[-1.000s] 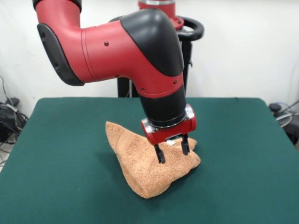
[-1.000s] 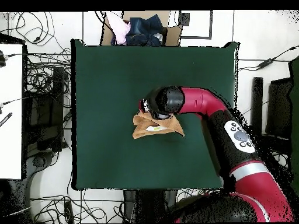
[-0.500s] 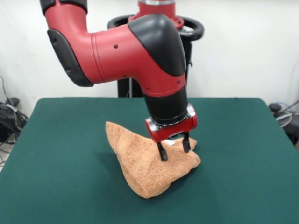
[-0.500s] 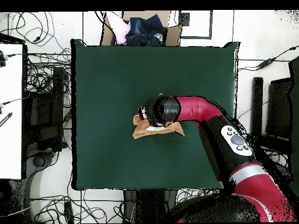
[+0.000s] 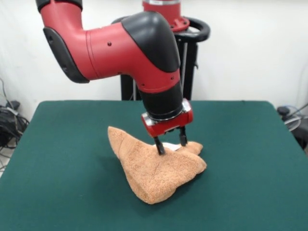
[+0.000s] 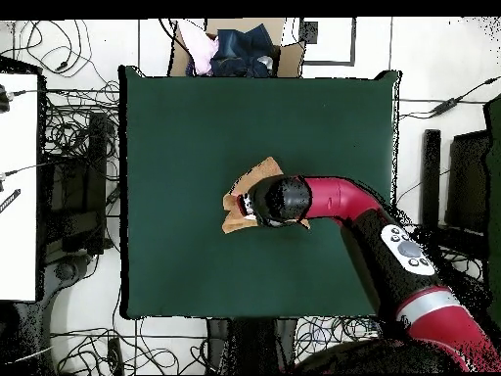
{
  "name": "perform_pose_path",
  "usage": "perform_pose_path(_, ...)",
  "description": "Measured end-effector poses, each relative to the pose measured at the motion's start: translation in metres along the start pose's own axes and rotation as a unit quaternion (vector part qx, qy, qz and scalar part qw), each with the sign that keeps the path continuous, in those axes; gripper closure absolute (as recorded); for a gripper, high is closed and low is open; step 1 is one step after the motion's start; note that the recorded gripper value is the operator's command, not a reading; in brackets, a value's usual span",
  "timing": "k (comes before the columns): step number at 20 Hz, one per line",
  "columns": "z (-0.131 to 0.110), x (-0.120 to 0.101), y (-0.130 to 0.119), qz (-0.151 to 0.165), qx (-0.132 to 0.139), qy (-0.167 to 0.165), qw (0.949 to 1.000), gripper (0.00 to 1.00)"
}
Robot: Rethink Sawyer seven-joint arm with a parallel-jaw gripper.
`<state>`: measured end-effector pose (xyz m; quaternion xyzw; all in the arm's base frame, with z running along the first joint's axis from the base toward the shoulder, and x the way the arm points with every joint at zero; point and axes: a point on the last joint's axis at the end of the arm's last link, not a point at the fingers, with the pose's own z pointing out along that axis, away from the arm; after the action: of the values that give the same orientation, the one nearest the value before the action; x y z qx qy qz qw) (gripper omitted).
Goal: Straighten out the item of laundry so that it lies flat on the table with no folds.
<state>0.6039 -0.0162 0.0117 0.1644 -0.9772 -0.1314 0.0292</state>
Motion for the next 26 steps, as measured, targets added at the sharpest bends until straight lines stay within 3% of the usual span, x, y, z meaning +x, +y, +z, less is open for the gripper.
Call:
perform_pose_path(10, 0.017, 0.009, 0.007, 0.003, -0.017, 0.005, 0.9998, 0.0)
perform_pose_path(26, 0.034, 0.004, 0.022, -0.005, -0.024, -0.006, 0.9997, 0.0)
